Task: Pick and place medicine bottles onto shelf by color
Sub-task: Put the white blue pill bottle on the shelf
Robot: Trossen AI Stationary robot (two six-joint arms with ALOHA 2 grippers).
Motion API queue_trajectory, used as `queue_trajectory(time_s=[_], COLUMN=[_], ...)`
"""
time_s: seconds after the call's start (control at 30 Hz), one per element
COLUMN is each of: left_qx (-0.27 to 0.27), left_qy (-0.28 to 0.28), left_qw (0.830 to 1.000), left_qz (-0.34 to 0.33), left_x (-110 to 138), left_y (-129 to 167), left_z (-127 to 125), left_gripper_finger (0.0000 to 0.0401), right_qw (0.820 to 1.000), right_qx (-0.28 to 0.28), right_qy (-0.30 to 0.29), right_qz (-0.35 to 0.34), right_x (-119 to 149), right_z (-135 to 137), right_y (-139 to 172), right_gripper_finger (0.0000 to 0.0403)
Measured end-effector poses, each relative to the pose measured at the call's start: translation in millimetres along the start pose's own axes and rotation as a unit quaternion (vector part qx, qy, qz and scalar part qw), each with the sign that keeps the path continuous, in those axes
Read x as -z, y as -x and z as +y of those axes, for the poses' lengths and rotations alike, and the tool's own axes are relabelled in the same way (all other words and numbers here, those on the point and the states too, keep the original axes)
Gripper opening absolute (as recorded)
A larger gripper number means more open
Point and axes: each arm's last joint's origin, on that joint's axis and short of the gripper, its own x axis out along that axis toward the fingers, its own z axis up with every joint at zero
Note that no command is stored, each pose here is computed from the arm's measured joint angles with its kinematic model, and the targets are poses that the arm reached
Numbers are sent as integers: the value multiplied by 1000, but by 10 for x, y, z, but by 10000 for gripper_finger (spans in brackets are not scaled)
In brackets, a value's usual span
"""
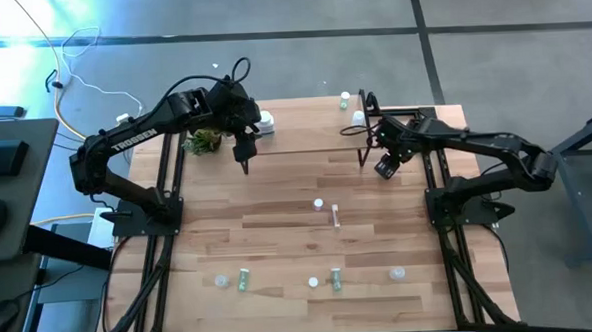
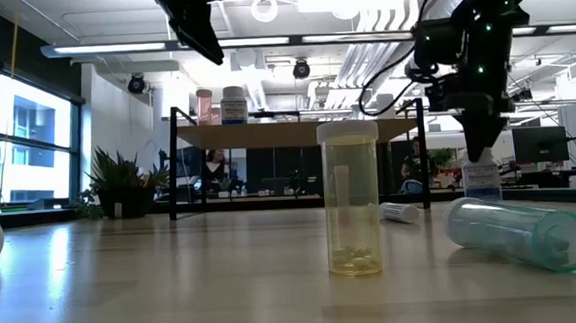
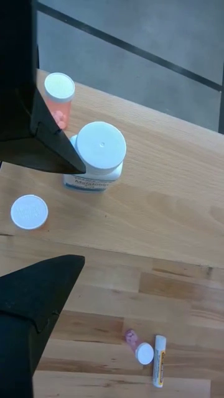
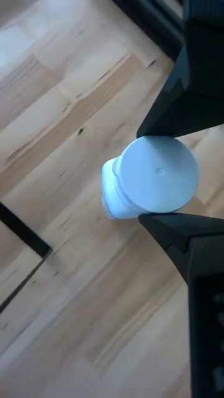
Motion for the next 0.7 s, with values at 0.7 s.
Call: queue_trajectory(time_s=[0.7], left_qx=[0], left_qy=[1], left_qw=[1000], left_qz=[0], left_x=[0], left_y=[0], left_z=[0], left_gripper_finger=[216], right_qw=[990], right_qx=[-135], right_qy=[-20], right_qz=[43], right_x=[-106], right_z=[362], right_y=[820], right_gripper_finger=[155])
